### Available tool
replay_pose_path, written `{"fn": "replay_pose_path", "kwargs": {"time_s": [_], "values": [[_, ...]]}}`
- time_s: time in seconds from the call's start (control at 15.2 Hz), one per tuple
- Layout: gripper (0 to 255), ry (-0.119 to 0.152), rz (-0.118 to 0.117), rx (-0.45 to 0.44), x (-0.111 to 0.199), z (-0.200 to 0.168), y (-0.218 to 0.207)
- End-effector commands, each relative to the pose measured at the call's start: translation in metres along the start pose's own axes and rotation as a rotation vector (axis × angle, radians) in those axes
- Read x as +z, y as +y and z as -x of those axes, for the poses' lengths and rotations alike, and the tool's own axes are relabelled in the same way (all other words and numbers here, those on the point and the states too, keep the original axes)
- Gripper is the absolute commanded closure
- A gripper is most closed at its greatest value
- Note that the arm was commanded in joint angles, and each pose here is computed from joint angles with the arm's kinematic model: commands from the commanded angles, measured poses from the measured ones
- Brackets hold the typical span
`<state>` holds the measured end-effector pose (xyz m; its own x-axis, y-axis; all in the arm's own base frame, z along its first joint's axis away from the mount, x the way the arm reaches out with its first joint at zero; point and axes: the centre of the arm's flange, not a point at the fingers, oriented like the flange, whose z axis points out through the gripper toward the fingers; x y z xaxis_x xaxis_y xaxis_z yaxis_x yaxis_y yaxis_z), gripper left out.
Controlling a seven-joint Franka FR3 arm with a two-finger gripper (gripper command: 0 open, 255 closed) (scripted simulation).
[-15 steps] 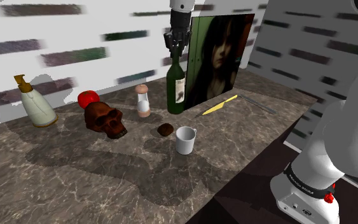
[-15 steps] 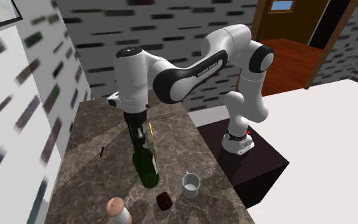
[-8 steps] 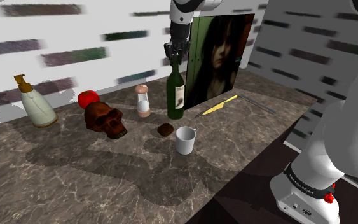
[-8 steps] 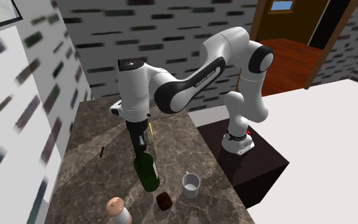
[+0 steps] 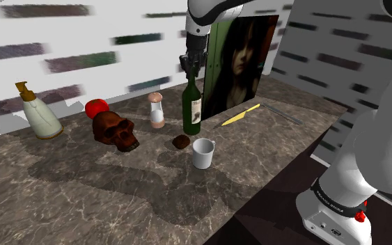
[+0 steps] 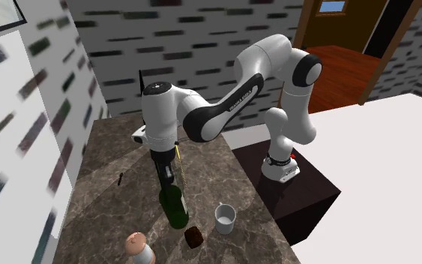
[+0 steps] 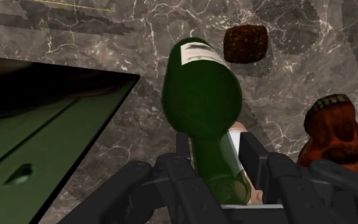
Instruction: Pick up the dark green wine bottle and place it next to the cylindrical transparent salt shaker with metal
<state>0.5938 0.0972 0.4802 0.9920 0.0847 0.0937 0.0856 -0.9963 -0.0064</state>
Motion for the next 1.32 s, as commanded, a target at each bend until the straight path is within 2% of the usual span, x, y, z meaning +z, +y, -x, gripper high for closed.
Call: {"fn": "replay_pose_path", "kwargs": {"time_s": [0.0, 0.2, 0.26, 0.59, 0.86, 1.25], "values": [[255, 0.001, 0.0, 0.0, 0.0, 0.0, 0.0], [255, 0.001, 0.0, 0.0, 0.0, 0.0, 0.0], [0, 0.001, 0.0, 0.0, 0.0, 0.0, 0.0], [0, 0.001, 0.0, 0.0, 0.0, 0.0, 0.0], [0, 0.001, 0.0, 0.0, -0.05, 0.0, 0.0], [0, 0.001, 0.0, 0.0, -0.05, 0.0, 0.0]]}}
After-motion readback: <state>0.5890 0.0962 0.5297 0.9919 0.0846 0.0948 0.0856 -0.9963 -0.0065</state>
